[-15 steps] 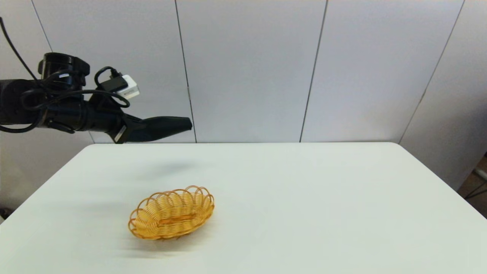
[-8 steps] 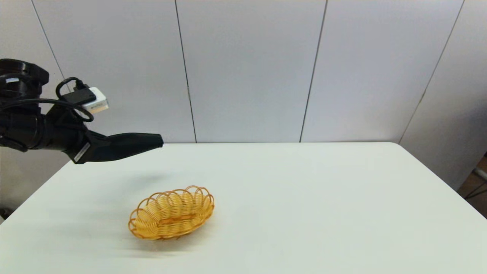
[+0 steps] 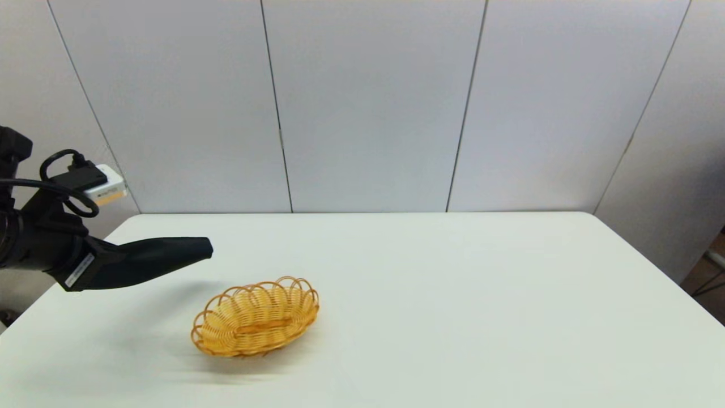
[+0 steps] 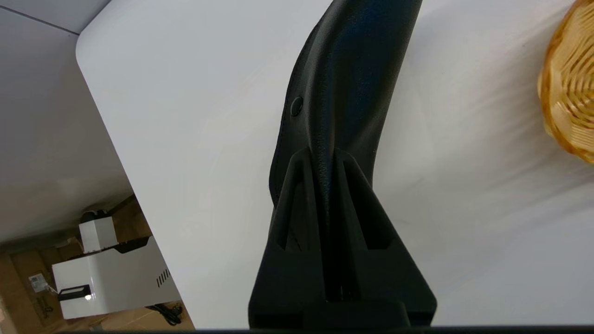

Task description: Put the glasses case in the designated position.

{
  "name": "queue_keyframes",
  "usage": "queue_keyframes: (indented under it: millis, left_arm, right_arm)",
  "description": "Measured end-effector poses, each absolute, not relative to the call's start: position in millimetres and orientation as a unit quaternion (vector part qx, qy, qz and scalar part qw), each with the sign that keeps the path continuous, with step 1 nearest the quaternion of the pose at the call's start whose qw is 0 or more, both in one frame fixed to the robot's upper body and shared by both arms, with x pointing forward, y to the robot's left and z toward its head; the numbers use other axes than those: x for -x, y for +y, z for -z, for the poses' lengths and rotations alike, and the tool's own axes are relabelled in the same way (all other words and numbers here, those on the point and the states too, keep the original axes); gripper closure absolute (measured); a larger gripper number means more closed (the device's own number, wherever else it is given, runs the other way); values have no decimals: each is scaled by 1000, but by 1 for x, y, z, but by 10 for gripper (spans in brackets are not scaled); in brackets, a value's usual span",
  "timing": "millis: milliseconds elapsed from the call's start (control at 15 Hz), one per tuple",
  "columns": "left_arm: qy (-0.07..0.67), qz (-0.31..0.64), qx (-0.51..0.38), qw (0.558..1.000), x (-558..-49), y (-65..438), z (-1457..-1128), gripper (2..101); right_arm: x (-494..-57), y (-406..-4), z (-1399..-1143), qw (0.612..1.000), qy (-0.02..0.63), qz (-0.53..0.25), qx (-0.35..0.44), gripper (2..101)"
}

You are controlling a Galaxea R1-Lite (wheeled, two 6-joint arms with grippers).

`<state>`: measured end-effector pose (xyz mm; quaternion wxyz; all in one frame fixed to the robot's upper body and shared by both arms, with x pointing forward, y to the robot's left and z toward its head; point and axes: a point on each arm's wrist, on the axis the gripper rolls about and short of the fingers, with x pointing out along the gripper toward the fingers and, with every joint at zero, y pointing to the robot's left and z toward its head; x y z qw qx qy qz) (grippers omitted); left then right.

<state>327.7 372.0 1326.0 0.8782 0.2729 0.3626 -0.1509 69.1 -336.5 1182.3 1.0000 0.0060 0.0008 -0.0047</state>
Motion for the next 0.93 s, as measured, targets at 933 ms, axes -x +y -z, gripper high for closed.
queue_keyframes:
  millis: [933]
  left_arm:
    - [373, 159, -247, 880, -316, 376, -1316, 934]
  right_arm:
    - [-69, -336, -1182, 1000, 1, 4, -6, 46]
